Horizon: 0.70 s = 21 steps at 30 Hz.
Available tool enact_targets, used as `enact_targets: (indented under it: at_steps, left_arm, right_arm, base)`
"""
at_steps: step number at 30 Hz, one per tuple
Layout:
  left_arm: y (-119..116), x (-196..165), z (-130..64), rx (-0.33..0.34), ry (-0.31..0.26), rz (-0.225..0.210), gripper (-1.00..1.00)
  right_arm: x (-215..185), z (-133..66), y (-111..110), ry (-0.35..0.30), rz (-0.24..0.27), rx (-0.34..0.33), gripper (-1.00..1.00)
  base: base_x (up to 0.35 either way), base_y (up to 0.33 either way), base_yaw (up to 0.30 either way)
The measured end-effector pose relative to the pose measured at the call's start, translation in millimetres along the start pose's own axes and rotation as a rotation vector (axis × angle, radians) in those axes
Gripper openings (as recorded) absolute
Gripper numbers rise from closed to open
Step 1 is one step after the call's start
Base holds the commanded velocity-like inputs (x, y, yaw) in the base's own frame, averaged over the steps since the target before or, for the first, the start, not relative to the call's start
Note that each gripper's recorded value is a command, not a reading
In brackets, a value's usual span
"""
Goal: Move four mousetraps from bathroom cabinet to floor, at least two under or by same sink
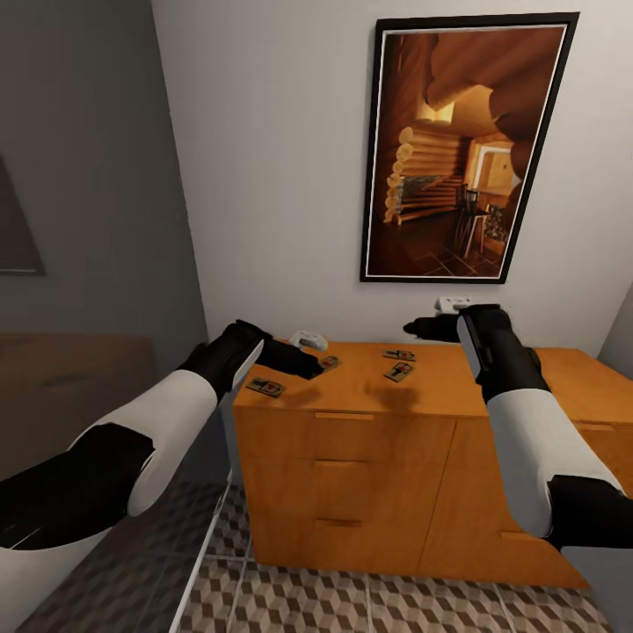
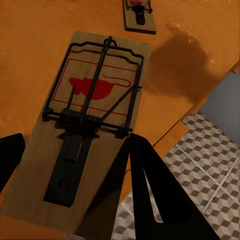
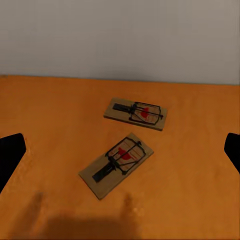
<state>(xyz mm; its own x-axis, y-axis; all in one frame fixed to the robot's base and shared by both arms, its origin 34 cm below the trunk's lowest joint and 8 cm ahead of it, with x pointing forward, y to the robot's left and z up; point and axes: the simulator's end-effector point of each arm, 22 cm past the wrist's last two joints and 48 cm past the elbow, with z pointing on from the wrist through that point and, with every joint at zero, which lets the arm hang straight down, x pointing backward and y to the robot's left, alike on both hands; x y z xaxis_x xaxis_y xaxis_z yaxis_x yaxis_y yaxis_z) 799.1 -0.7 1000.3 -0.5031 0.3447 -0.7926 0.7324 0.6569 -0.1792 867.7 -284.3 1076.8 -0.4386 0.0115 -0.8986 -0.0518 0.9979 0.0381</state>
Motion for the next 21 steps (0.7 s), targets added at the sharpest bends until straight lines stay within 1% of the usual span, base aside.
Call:
enact_targets:
  at_steps: [3,4,6,7,9,10,12,13,15,16,18,20,21]
  left_arm:
    - [8.2,-1.0,-0.8,-0.035,-0.004,-0.005,-1.0]
    - [15.1,-2.1,-1.9,-0.063,-0.009,-0.01,-1.0]
    - [22.6,-3.3,-3.6,-0.093,-0.014,-0.022,-1.0]
    - [30.0,-4.8,-5.8,-0.118,-0.023,-0.035,-1.0]
    - [36.9,-6.4,-8.4,-0.139,-0.033,-0.052,-1.0]
    - [42.9,-7.8,-11.2,-0.155,-0.043,-0.069,-1.0]
    - [47.7,-9.0,-13.8,-0.164,-0.054,-0.085,-1.0]
    - [53.0,-9.1,-16.5,-0.173,-0.061,-0.099,-1.0]
    - [58.2,-8.2,-19.3,-0.18,-0.065,-0.111,-1.0]
    - [62.6,-6.7,-21.3,-0.187,-0.066,-0.119,-1.0]
    - [65.4,-5.5,-22.7,-0.19,-0.067,-0.126,-1.0]
    - [67.1,-4.7,-23.3,-0.193,-0.067,-0.129,-1.0]
    - [68.2,-4.0,-23.6,-0.196,-0.066,-0.13,-1.0]
  right_arm:
    - [-4.2,2.1,19.0,-0.019,-0.001,-0.014,1.0]
    - [-7.4,3.2,30.6,-0.035,-0.001,-0.024,1.0]
    - [-10.5,4.3,41.2,-0.051,-0.006,-0.028,1.0]
    - [-12.1,5.9,51.5,-0.063,-0.004,-0.028,1.0]
    - [-11.1,9.0,62.3,-0.069,-0.004,-0.02,1.0]
    - [-7.7,13.4,73.9,-0.071,-0.001,-0.012,1.0]
    - [-2.8,18.8,85.1,-0.074,-0.001,0.001,1.0]
    - [3.1,24.9,93.1,-0.078,0.002,0.017,1.0]
    - [9.4,31.4,97.8,-0.087,0.001,0.036,1.0]
    - [15.6,37.7,100.4,-0.098,0.005,0.051,1.0]
    - [21.6,43.0,102.1,-0.108,0.017,0.061,1.0]
    - [27.3,47.4,101.9,-0.113,0.04,0.064,1.0]
    - [32.6,50.7,100.6,-0.113,0.073,0.065,1.0]
  base:
    - [0.0,0.0,0.0]
    - [0.0,0.0,0.0]
    - [0.0,0.0,0.0]
    - [0.0,0.0,0.0]
    - [0.0,0.0,0.0]
    - [0.0,0.0,0.0]
    - [0.0,0.0,0.0]
    - [0.0,0.0,0.0]
    - [0.0,0.0,0.0]
    - [0.0,0.0,0.0]
    - [0.0,0.0,0.0]
    - [0.0,0.0,0.0]
    - [0.0,0.0,0.0]
